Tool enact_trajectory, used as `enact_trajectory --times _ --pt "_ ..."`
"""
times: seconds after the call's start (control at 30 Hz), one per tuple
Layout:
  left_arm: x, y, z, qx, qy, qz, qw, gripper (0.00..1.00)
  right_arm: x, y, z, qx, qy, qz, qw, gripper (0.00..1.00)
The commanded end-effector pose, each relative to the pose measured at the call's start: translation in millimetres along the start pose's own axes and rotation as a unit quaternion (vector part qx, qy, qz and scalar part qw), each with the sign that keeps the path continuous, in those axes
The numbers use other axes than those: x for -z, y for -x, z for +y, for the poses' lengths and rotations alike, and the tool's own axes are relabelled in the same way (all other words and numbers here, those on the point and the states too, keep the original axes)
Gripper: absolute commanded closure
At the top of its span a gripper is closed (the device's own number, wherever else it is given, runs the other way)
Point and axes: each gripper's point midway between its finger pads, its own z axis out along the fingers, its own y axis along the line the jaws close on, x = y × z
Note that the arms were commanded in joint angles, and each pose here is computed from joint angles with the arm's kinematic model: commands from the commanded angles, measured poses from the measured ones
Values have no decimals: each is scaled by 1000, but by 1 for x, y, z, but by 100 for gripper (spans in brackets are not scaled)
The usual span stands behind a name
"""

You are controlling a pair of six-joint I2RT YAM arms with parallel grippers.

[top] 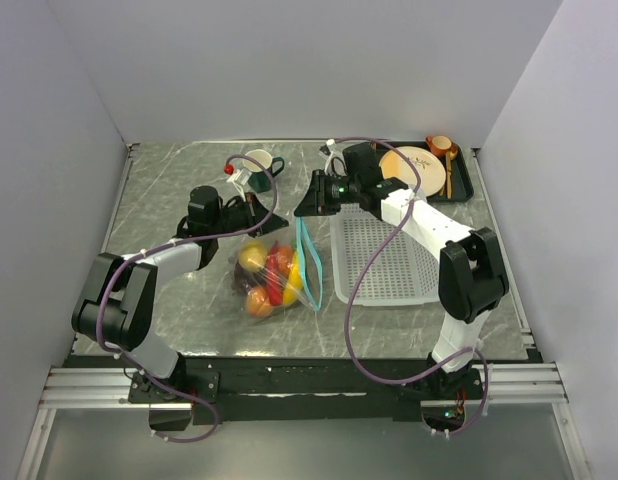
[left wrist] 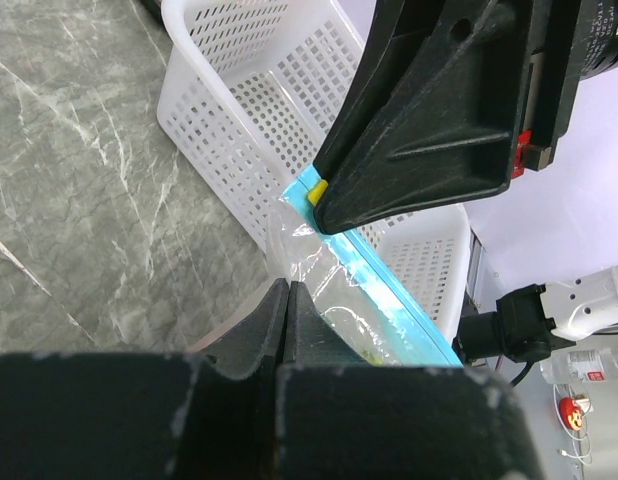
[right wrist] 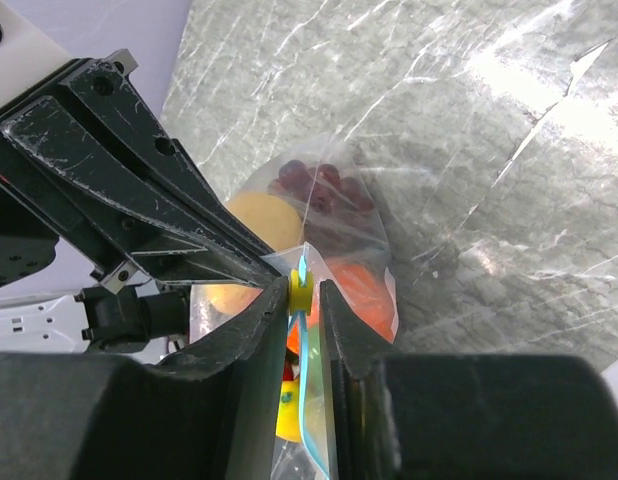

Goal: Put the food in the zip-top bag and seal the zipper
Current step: Zip the zipper food storage bag at the center of the board.

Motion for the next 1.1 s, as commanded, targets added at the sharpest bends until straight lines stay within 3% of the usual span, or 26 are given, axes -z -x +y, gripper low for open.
enact_trajectory --times 0.0,0.07,0.17,0.5,0.73,0.83,0.9,1.0,1.07 --pt "2 28 -29 -42 -34 -28 998 99 2 10 5 20 10 -19 1000 74" --pt "2 27 -28 -42 -32 -26 998 99 3 10 6 19 11 -22 1000 73" --pt "2 27 -28 -43 -31 -26 998 99 5 14 8 20 15 -32 999 62" --pt "2 27 -27 -41 -30 -27 998 99 6 18 10 22 19 -40 999 65" --pt "3 27 -28 -41 -29 -27 998 99 7 19 9 17 19 -41 999 73" --pt "3 27 -28 -41 -28 -30 998 99 8 16 8 18 17 -39 999 79" --pt "3 27 -27 -40 -27 -30 998 99 10 17 9 20 18 -43 999 90" --pt "2 28 -25 -39 -22 -30 999 99 11 16 9 18 21 -46 999 92" --pt "1 30 -22 -35 -11 -32 999 91 12 16 13 20 29 -41 999 92"
